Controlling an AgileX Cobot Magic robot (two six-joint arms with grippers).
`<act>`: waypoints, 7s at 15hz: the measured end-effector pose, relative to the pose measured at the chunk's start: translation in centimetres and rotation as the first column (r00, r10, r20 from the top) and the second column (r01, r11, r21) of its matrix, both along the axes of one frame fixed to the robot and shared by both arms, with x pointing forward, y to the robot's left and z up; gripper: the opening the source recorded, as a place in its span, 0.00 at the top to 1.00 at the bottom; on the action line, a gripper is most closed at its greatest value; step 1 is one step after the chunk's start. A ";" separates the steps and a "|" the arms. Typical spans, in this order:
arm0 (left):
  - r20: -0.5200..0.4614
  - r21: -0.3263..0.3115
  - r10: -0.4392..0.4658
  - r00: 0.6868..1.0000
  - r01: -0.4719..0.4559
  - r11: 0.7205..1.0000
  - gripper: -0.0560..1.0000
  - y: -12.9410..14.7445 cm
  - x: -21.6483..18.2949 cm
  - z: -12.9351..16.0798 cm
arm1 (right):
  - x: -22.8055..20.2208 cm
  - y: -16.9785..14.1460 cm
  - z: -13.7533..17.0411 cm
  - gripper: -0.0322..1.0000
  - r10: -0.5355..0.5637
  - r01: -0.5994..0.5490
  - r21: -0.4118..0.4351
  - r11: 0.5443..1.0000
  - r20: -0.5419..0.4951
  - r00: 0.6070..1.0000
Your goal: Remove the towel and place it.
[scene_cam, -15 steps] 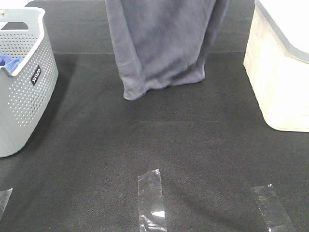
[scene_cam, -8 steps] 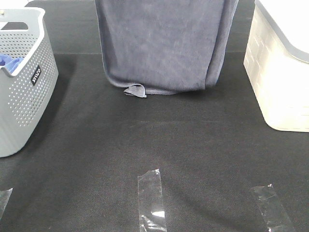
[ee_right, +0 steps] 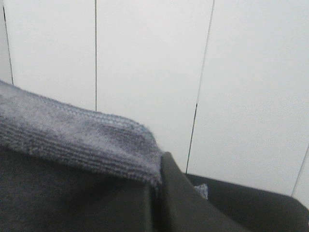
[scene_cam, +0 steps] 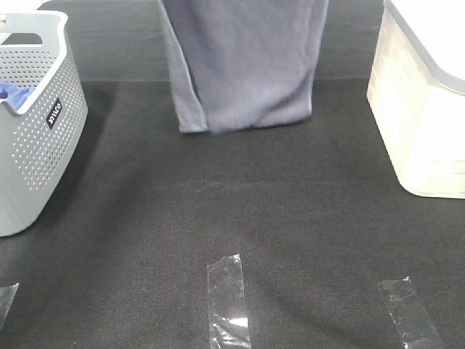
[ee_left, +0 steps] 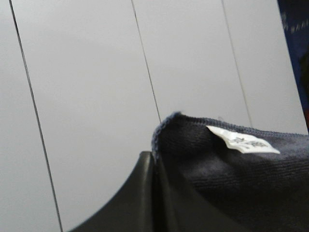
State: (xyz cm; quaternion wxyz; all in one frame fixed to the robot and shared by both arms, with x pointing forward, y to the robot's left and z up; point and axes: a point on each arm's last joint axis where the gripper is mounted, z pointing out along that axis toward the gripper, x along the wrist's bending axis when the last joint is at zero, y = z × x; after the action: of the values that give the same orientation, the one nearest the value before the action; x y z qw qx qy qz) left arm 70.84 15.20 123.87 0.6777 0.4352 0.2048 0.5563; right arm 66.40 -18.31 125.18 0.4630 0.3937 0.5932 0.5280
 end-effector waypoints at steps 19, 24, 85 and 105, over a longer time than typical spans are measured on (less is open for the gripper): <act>-0.834 0.354 0.341 0.434 -0.052 0.934 0.95 -1.9 -3.2 -5.6 | -4.2 -0.8 -5.4 0.97 -0.048 -0.095 -0.157 0.983 -0.717 0.695; -0.888 0.399 0.392 0.240 -0.021 0.917 0.95 -0.8 -6.6 -4.5 | -5.5 -0.1 -6.1 0.97 0.031 -0.153 -0.069 0.986 -0.822 0.569; -0.677 -0.064 -0.043 -0.734 0.001 0.998 0.80 4.9 -34.8 -30.0 | -30.6 -4.0 -29.7 0.69 0.121 -0.039 0.143 0.989 -0.928 -0.354; -0.971 -0.077 -0.056 -0.231 0.085 0.993 0.44 0.0 -20.0 -19.6 | -17.1 -1.4 -16.8 0.46 0.149 -0.176 0.109 0.978 -0.961 0.234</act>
State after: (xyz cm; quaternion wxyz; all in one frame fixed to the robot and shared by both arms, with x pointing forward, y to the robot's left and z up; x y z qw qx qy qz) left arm 50.84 15.25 104.27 0.2874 0.7231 0.6273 -0.0322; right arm 49.32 -19.72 108.43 -0.0487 0.5650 0.7948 0.2159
